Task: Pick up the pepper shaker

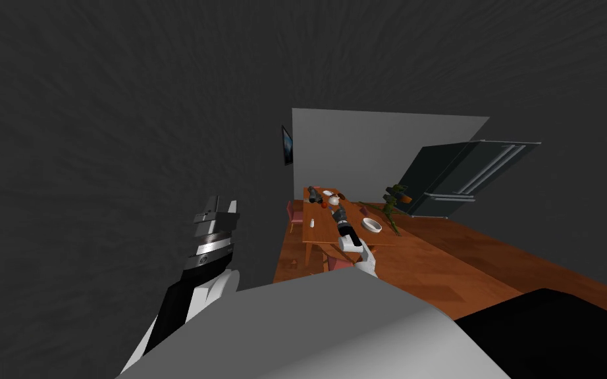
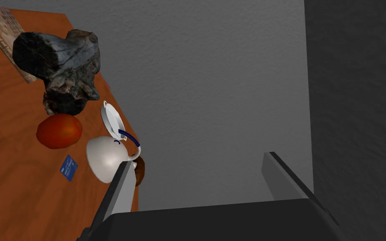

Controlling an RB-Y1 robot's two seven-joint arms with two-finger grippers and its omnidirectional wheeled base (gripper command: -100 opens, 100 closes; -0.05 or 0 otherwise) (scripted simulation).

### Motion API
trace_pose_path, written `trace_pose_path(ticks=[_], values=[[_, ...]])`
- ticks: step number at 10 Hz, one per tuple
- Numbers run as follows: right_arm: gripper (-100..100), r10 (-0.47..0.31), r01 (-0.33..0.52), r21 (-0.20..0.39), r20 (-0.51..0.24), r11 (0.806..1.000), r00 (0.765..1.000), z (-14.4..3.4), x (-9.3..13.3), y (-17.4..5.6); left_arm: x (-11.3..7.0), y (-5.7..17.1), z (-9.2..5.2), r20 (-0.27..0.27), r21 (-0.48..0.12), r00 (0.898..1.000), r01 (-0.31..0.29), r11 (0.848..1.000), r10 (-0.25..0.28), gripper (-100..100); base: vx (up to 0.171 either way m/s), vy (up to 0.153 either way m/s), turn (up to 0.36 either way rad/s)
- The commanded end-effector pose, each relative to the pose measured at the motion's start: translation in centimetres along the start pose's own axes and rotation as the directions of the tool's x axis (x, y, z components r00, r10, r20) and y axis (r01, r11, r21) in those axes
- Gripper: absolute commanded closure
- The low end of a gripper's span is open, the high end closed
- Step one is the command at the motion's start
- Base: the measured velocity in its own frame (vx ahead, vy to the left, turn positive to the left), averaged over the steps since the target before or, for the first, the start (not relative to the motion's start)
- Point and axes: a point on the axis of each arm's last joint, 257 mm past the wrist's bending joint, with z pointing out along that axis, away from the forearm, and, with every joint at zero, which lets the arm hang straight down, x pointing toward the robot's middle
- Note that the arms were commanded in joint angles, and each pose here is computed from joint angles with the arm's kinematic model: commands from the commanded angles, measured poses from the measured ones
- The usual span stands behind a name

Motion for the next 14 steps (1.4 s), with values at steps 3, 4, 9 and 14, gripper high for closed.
trace_pose_path(ticks=[3, 4, 9, 14], values=[[-100, 0.106, -0.111, 0.104, 0.057, 0.988, 0.993, 1.4, -1.3, -3.9, 0.0, 0.0, 0.0, 0.000, 0.000, 1.000, 0.000, 1.000, 0.000, 0, -0.009, -0.004, 0.029], [-100, 0.104, -0.113, 0.129, 0.073, 0.985, 0.992, 1.1, -2.0, -5.3, 0.0, 0.0, 0.0, 0.000, 0.000, 1.000, 0.000, 1.000, 0.000, 0, -0.009, -0.004, 0.030], [-100, 0.197, -0.224, 0.218, 0.141, 0.950, 0.970, 2.2, -2.7, -9.0, 0.0, 0.0, 0.0, 0.000, 0.000, 1.000, 0.000, 1.000, 0.000, 0, -0.003, -0.001, 0.004], [-100, 0.272, -0.344, 0.325, 0.247, 0.881, 0.930, 2.2, -3.7, -14.5, 0.0, 0.0, 0.0, 0.000, 0.000, 1.000, 0.000, 1.000, 0.000, 0, -0.003, -0.001, 0.007]])
